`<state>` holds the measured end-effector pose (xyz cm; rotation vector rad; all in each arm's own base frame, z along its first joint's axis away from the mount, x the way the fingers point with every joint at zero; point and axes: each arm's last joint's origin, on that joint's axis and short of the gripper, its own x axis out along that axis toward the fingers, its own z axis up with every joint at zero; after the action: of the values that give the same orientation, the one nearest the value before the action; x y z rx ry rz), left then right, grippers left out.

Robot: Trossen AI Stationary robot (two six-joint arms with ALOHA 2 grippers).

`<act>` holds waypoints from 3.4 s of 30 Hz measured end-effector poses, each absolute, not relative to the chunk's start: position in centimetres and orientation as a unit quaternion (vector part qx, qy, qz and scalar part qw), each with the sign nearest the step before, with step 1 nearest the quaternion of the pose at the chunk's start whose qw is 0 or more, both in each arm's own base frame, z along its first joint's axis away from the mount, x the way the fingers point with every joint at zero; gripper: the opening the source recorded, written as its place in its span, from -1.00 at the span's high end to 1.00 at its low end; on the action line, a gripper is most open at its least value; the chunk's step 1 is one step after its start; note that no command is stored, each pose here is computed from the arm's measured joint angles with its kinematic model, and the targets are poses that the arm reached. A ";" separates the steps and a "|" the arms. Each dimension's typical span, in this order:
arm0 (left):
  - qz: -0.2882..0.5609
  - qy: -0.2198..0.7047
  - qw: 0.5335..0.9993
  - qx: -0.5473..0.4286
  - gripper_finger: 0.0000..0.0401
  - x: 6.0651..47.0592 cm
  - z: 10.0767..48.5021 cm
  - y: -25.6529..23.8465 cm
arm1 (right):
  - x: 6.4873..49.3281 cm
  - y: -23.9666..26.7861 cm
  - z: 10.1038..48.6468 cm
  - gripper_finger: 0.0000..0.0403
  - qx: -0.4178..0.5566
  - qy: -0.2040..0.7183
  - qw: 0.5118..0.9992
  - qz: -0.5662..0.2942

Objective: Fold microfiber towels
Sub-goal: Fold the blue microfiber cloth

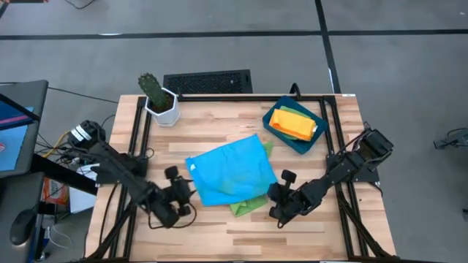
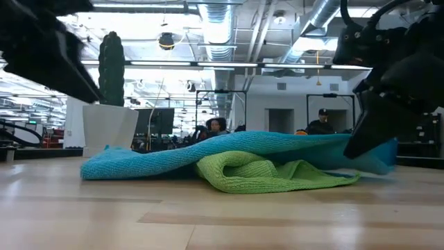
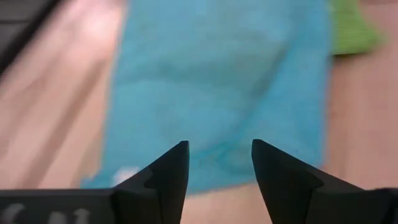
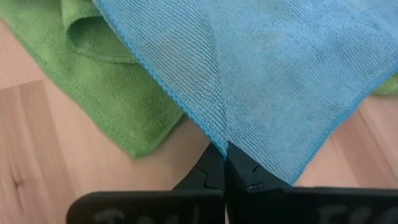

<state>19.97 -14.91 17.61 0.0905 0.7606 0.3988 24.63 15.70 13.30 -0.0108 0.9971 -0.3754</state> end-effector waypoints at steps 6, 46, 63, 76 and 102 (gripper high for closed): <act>0.082 0.393 0.913 0.069 0.17 22.5 17.1 -12.5 | 24.7 15.7 13.3 0.94 -0.004 0.474 0.862 -0.178; -0.051 0.502 0.863 0.011 0.97 25.1 15.4 -7.9 | 24.6 16.0 13.5 0.94 -0.001 0.477 0.862 -0.171; 0.332 0.502 0.783 0.160 1.00 22.3 31.9 -8.9 | 32.7 7.4 20.8 0.96 -0.117 0.287 0.914 -0.263; 0.353 0.483 0.796 0.093 1.00 22.2 31.0 -9.2 | 37.4 8.0 10.2 0.96 -0.066 0.326 0.928 -0.169; 0.198 0.335 0.921 0.009 1.00 28.0 25.9 -12.0 | 23.3 16.3 22.1 0.96 0.010 0.442 0.878 -0.186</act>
<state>27.96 -11.97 25.93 0.0181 0.6877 0.4073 23.33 16.27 22.11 0.0218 0.9209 -0.3878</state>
